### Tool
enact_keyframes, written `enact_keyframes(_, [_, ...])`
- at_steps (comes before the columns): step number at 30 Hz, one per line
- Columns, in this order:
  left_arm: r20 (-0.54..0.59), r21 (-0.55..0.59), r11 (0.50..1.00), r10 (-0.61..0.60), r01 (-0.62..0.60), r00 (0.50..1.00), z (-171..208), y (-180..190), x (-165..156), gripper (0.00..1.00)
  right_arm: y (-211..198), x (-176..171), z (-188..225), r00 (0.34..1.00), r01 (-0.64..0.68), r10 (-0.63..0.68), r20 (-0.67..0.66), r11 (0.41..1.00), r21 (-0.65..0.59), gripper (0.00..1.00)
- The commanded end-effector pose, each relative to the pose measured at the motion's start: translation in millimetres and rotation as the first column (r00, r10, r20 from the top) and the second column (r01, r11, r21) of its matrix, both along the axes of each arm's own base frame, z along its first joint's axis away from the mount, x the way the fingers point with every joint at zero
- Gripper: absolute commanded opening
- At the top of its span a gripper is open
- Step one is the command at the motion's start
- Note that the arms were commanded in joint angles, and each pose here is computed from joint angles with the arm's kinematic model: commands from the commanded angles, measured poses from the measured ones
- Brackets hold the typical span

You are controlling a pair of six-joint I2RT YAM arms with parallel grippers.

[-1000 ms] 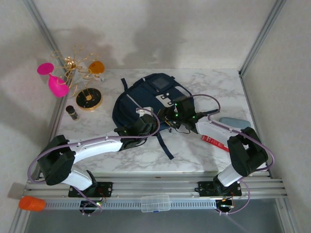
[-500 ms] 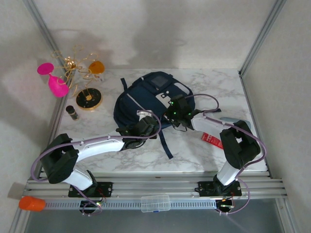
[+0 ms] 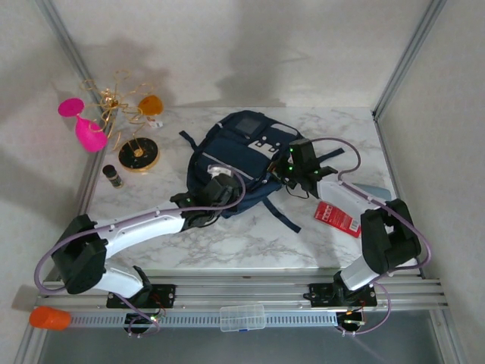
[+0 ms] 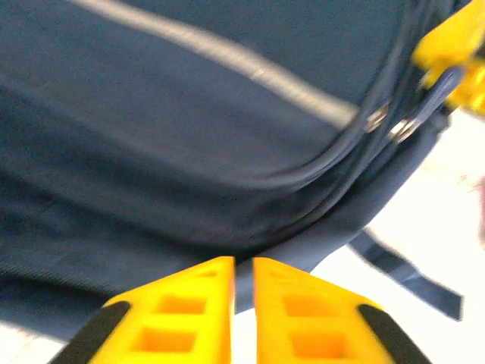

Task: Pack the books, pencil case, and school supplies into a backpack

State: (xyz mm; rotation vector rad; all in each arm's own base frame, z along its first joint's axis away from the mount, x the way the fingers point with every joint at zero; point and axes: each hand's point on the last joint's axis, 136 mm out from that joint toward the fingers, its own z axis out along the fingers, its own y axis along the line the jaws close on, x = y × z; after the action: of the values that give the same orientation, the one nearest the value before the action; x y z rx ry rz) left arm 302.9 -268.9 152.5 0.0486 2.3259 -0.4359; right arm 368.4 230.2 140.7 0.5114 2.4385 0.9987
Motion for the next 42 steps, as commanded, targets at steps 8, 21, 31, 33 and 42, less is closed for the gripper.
enact_keyframes(8, [-0.049, -0.271, 0.962, -0.039, 0.024, 0.998, 29.9, -52.5, 0.7, 0.46, 36.9, -23.1, 65.5, 0.994, -0.052, 0.022, 0.110, 0.959, 0.279, 0.00])
enact_keyframes(21, [-0.133, -0.151, 0.941, 0.283, -0.302, 0.950, -29.7, 43.2, 23.7, 0.48, 54.7, -32.7, 80.6, 0.982, 0.012, -0.083, 0.168, 0.922, 0.386, 0.00])
enact_keyframes(31, [-0.171, -0.210, 0.951, 0.191, -0.226, 0.966, 9.5, 36.7, -19.3, 0.49, 77.5, -26.9, 83.5, 0.982, 0.005, -0.076, 0.170, 0.924, 0.381, 0.00])
enact_keyframes(33, [-0.181, -0.194, 0.956, 0.187, -0.222, 0.966, 9.0, 24.1, -17.5, 0.49, 80.7, -25.3, 83.8, 0.983, 0.005, -0.074, 0.166, 0.924, 0.383, 0.00])
enact_keyframes(42, [-0.174, -0.156, 0.905, 0.369, -0.395, 0.913, -13.5, 35.0, 4.5, 0.36, 62.7, -37.9, 27.2, 0.999, -0.031, 0.026, 0.040, 0.991, 0.128, 0.07])
